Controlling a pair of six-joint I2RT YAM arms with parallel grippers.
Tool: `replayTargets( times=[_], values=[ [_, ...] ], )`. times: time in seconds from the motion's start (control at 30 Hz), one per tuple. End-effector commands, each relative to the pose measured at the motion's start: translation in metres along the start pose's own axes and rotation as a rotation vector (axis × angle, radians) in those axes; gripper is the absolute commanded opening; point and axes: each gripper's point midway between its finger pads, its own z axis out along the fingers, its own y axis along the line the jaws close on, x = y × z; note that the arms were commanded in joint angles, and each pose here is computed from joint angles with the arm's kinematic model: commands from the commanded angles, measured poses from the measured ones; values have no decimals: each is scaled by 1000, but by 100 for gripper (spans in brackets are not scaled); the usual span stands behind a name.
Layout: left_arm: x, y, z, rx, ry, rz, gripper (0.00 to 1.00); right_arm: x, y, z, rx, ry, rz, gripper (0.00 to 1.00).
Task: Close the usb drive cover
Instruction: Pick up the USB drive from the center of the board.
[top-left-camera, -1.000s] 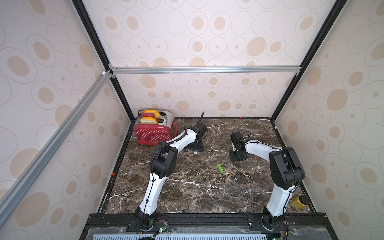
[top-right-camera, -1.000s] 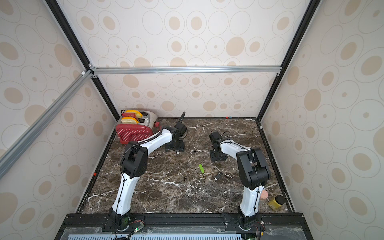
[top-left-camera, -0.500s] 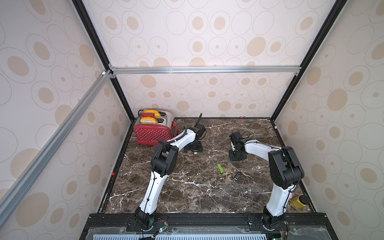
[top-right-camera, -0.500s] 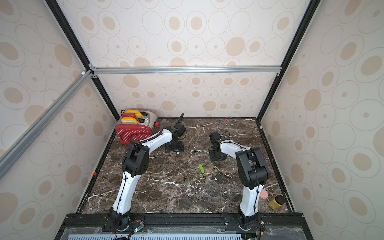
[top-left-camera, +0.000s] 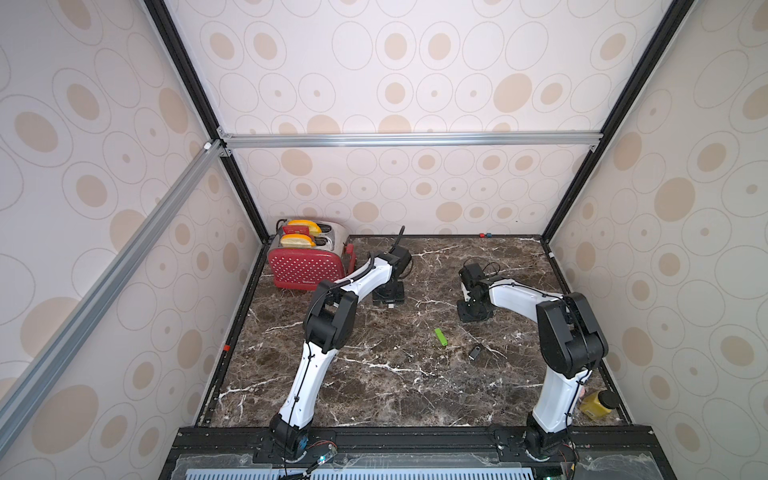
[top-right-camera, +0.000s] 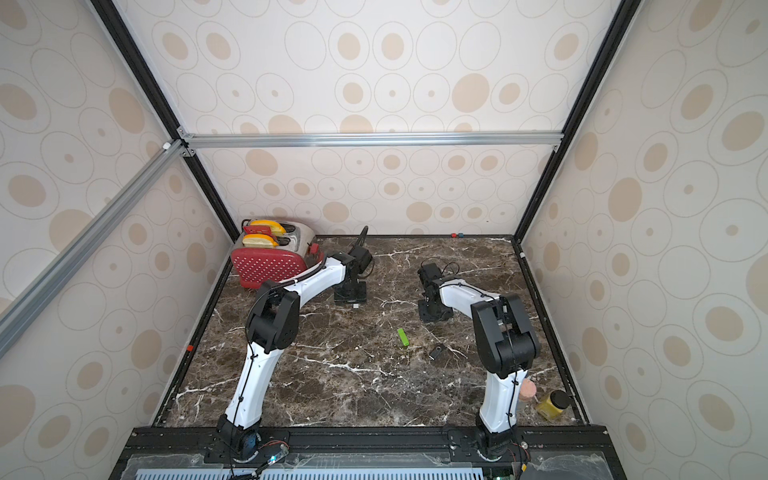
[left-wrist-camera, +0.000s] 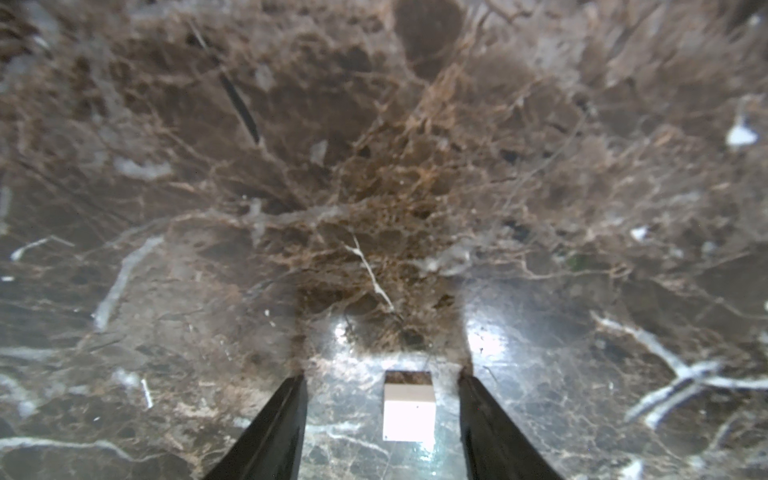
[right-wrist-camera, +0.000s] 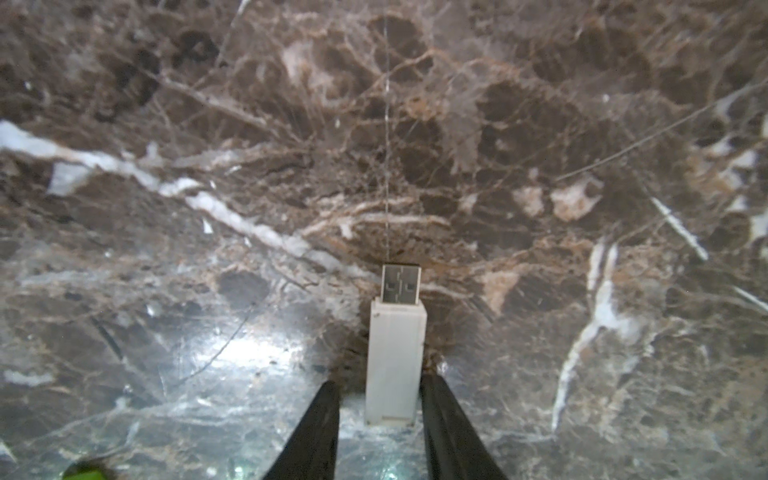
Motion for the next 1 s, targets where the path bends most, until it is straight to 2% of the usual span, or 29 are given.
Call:
replayTargets(
  times=[0.0,0.23,0.47,0.77,0.97],
  values=[
    [31,3,17,19,132,-8,59,6,3,9,2,39,-11,37],
    [48,4,18,26,196,2,58,6,3,9,5,42,-13,37],
    [52,15,32,-40,232,23,59,8,5,9,5,46,-18,37],
    [34,15,30,-92,198,30,58,9,7,10,-3,49,-25,36],
    [29,16,34,-92,195,10,52,9,7,9,-7,46,-28,35]
  ],
)
